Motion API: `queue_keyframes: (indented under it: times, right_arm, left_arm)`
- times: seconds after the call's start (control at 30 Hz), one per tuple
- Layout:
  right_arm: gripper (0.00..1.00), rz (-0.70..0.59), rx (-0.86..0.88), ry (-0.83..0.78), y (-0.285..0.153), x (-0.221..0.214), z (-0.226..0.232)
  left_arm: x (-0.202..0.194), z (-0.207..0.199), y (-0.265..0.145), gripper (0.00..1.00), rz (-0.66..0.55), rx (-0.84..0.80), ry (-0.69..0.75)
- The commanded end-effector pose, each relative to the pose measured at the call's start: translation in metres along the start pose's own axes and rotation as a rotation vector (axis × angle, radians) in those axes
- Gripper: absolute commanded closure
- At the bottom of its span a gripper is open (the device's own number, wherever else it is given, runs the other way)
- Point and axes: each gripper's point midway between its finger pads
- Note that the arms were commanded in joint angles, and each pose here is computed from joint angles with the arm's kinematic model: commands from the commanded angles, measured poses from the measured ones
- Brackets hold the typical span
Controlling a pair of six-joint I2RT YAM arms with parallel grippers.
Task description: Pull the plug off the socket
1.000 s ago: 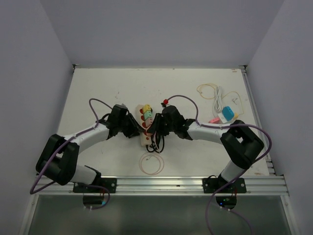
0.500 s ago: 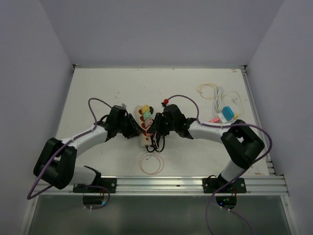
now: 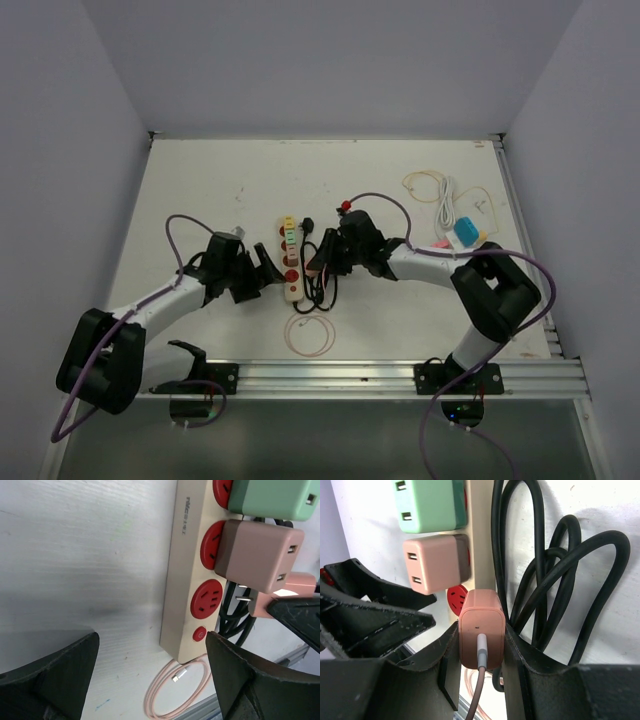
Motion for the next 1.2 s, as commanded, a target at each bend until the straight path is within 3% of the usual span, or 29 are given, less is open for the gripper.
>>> queue_keyframes:
  times: [0.0,0.13,0.33,0.63,0.87,0.97,1.17]
  right_arm:
    - [1.0,0.002,0.034,-0.019,0.0,0.004,0.014]
    - [1.0,-0.037,-0.008,-0.039,-0.013,0.014,0.003]
    - [1.0,-0.217,-0.126,-0.028,-0.053,0.076,-0.039]
    - [1.0,-0.228,-0.088,-0.007,-0.05,0.118,-0.052]
    - [0.78,-0.183,-0.119,-0.01,-0.04,0.118,-0.061]
    - [0.52,-0.168,-0.151,-0.012,-0.045,0.112,-0.073]
    - [0.22,-0.17,-0.258,-0.022,-0.072,0.1,-0.101]
  left_arm:
    - [-0.007,-0.015,-0.003,0.09,0.011,-0.104,0.014]
    - [0.008,-0.023,-0.009,0.07,-0.042,-0.12,0.043]
    - [0.02,-0.028,-0.014,0.06,-0.082,-0.126,0.078]
    - [0.045,-0.027,-0.024,0.06,-0.124,-0.117,0.118]
    - [0.071,-0.001,-0.047,0.05,-0.199,-0.073,0.105]
    - [0.078,0.004,-0.055,0.05,-0.217,-0.057,0.116]
    - [0.091,-0.001,-0.064,0.05,-0.242,-0.063,0.147]
Point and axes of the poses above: each gripper's point midway between its finger pads, its own y axis out along the fingers, its own z axis along the line the jaws close on, x = y × z, and after that the axes turned 15 degrees about y, right-handed
